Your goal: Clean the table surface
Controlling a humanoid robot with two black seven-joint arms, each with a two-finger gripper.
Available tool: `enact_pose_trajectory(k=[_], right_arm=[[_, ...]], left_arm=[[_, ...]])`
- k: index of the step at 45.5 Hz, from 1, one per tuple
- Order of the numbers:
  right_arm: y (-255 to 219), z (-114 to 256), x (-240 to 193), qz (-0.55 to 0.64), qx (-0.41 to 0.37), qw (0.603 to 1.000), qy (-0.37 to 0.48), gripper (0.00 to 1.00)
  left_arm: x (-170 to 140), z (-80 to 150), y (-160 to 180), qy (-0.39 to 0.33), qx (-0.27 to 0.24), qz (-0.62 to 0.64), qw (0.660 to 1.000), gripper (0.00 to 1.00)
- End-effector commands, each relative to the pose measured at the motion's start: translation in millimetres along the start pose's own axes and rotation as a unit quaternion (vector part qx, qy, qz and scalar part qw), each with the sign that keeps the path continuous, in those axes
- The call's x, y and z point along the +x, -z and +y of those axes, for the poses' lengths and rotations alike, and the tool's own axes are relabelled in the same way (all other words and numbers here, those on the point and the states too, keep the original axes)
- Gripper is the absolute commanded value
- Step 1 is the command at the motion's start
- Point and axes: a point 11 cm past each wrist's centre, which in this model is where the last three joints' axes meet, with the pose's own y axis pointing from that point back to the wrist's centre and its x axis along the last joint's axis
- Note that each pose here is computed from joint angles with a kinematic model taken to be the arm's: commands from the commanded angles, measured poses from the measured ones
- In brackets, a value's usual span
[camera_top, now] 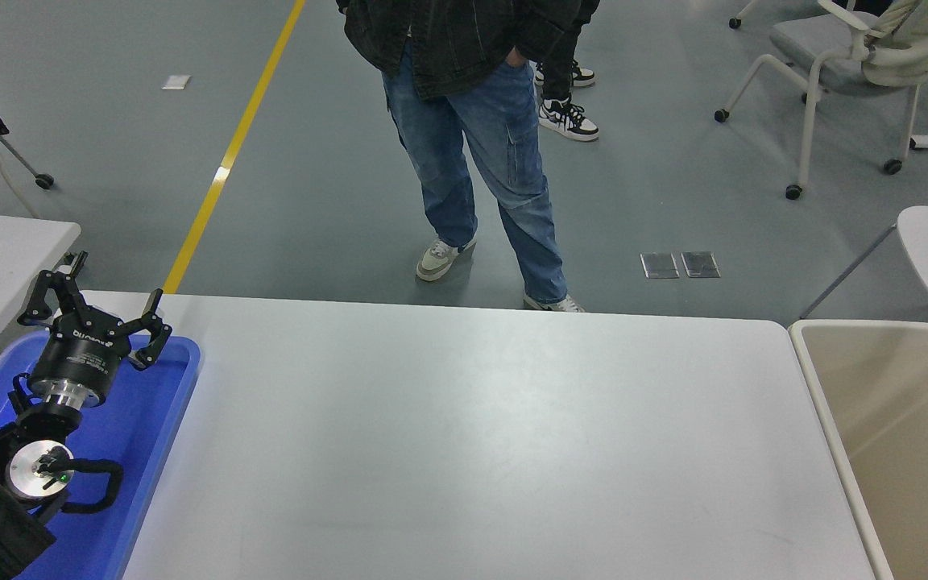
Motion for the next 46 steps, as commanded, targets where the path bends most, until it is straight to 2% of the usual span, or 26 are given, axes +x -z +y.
enact_pose_trajectory(k=[1, 13, 20, 33, 46], right_arm=[[91.4, 14.2, -16.1, -0.083, 0.079, 0.992, 0.052, 0.98], [163.5, 53.1, -76.0, -0.213, 0.145, 0.949, 0.179, 0.98], [174.9, 66.4, -99.6, -0.232, 0.156, 0.935, 0.218, 0.98], [150.8, 68.4, -114.3, -0.236, 0.198, 0.925, 0.224, 0.98], [85.4, 66.2, -124.4, -0.255, 0.225, 0.916, 0.213, 0.98]], left_arm=[[0.0, 0.0, 0.0, 0.000, 0.000, 0.000, 1.000, 1.00], [0.0, 0.0, 0.0, 0.000, 0.000, 0.000, 1.000, 1.00], [0.0, 0.0, 0.0, 0.000, 0.000, 0.000, 1.000, 1.00], [0.0, 0.0, 0.0, 0.000, 0.000, 0.000, 1.000, 1.00], [0.0, 0.0, 0.0, 0.000, 0.000, 0.000, 1.000, 1.00]])
